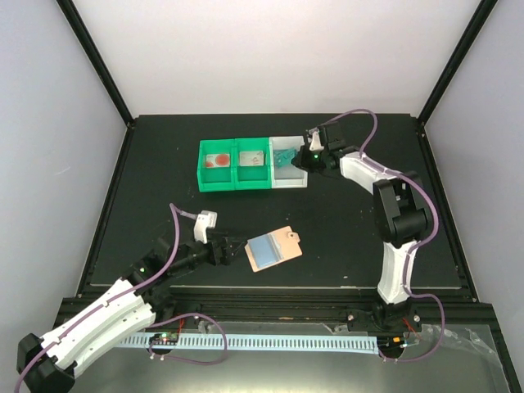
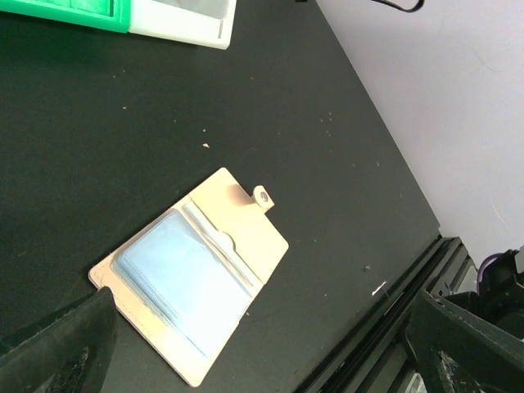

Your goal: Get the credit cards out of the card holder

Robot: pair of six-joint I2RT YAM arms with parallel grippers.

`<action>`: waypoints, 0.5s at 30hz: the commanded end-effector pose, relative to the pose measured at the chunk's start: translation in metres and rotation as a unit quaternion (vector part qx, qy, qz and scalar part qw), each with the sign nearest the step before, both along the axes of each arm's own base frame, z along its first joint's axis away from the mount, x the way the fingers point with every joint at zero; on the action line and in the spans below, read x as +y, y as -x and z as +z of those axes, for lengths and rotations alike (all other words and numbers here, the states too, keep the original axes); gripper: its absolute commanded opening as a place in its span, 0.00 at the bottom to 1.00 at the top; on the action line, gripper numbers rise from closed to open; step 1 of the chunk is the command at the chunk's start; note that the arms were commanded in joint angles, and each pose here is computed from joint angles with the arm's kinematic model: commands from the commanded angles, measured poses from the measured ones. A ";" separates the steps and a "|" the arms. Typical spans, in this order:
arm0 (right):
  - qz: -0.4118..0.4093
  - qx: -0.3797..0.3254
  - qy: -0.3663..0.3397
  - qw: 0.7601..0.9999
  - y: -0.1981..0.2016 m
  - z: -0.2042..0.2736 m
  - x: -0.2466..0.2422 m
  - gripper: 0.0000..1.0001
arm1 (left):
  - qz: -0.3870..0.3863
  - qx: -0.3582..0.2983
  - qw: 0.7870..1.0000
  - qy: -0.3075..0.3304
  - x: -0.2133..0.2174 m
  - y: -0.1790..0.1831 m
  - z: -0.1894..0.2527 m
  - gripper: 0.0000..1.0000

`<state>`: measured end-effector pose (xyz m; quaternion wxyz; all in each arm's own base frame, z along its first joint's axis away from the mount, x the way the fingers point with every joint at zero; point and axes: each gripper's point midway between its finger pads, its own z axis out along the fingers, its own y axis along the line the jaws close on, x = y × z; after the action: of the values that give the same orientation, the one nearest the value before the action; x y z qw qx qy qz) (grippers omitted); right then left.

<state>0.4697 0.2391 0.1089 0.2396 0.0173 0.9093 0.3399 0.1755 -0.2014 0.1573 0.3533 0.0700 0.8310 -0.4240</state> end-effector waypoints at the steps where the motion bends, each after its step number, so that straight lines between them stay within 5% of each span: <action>1: -0.006 -0.006 -0.006 1.000 -0.019 0.005 0.002 0.01 | -0.011 -0.016 1.000 0.013 -0.004 0.001 0.014 0.99; 15: 0.012 0.017 -0.028 0.999 -0.045 -0.015 0.009 0.02 | 0.006 -0.022 1.000 0.005 -0.001 -0.005 0.010 0.99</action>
<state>0.5081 0.2461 0.0886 0.2205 0.0257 0.9072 0.3575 0.1766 -0.2008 0.1572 0.3556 0.0682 0.8311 -0.4221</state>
